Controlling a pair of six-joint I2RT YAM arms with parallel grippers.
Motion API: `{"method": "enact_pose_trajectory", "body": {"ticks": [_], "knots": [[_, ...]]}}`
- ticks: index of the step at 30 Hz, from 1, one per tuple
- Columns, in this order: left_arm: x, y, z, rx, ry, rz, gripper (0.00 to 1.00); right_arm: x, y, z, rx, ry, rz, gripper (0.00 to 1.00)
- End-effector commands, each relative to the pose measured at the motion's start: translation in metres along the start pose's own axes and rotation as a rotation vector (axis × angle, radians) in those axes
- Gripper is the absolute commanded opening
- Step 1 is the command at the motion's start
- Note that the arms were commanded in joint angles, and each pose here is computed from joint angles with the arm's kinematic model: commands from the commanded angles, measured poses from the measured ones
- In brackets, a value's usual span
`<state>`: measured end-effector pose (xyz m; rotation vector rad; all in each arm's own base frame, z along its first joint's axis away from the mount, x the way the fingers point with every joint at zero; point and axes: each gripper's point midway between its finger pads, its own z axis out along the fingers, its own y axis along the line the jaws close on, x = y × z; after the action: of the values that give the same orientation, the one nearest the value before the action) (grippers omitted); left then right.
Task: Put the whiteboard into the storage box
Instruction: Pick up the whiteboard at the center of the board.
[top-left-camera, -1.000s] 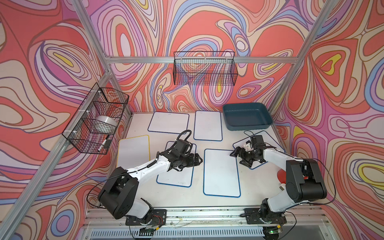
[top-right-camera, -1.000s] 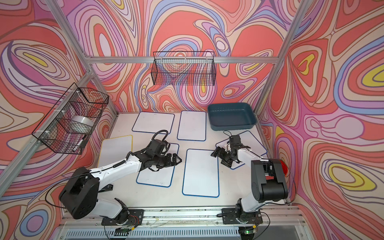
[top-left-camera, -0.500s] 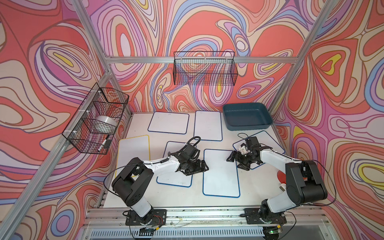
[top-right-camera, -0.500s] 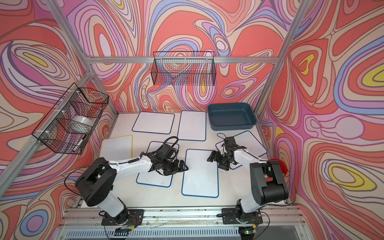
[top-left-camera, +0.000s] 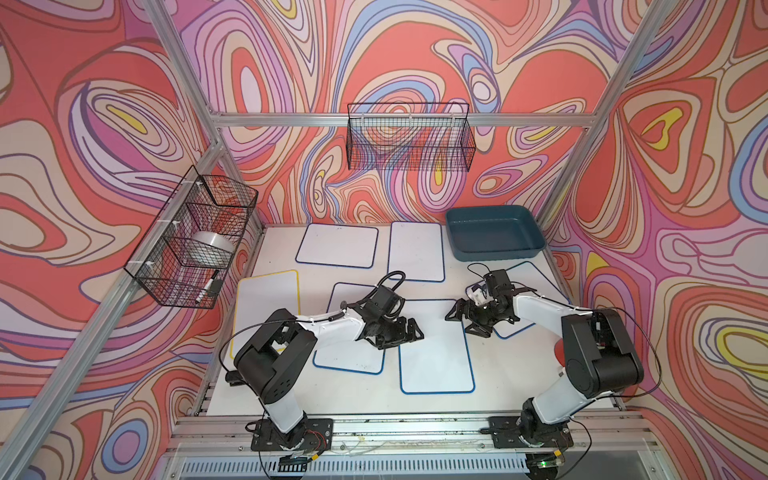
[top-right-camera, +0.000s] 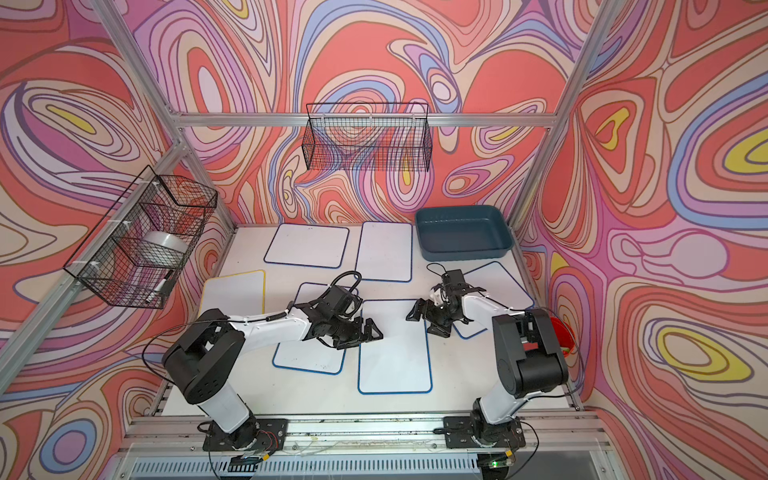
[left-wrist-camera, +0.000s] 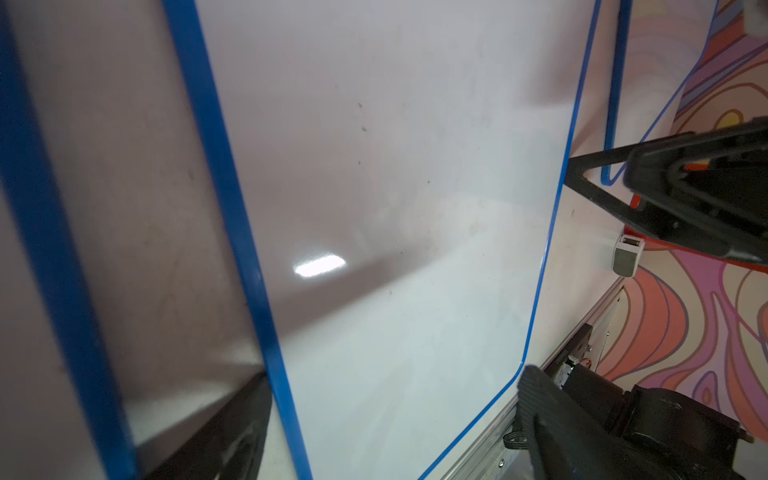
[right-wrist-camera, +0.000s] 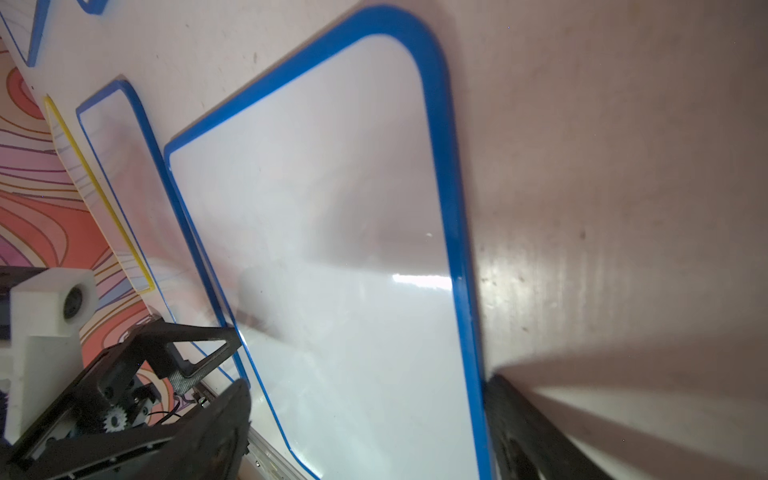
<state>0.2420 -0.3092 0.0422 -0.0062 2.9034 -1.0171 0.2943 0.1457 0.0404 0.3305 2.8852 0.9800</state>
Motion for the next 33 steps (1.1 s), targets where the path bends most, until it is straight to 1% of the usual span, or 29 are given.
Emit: {"method": "enact_pose_trajectory", "body": {"ticks": [1, 3, 4, 8, 16, 25, 33], "knots": [[0.008, 0.011, 0.019, -0.023, 0.056, -0.023, 0.89, 0.036, -0.012, 0.021, -0.003, 0.151, 0.033, 0.9], [0.007, 0.008, 0.023, -0.011, 0.061, -0.028, 0.89, 0.035, -0.005, 0.02, -0.038, 0.153, 0.02, 0.91], [0.006, 0.006, 0.024, -0.003, 0.063, -0.031, 0.89, 0.035, -0.002, 0.02, -0.055, 0.154, 0.017, 0.93], [0.001, 0.001, 0.024, 0.009, 0.053, -0.029, 0.88, 0.035, 0.009, 0.021, -0.122, 0.17, 0.015, 0.93], [-0.012, -0.008, 0.027, 0.021, 0.025, -0.012, 0.88, 0.035, 0.015, 0.019, -0.147, 0.18, 0.011, 0.93], [-0.035, -0.027, 0.029, 0.077, -0.054, -0.002, 0.88, 0.042, 0.024, 0.009, -0.182, 0.187, 0.007, 0.91], [-0.045, -0.037, 0.028, 0.113, -0.068, 0.02, 0.88, 0.041, 0.035, 0.004, -0.246, 0.182, 0.0, 0.89]]}}
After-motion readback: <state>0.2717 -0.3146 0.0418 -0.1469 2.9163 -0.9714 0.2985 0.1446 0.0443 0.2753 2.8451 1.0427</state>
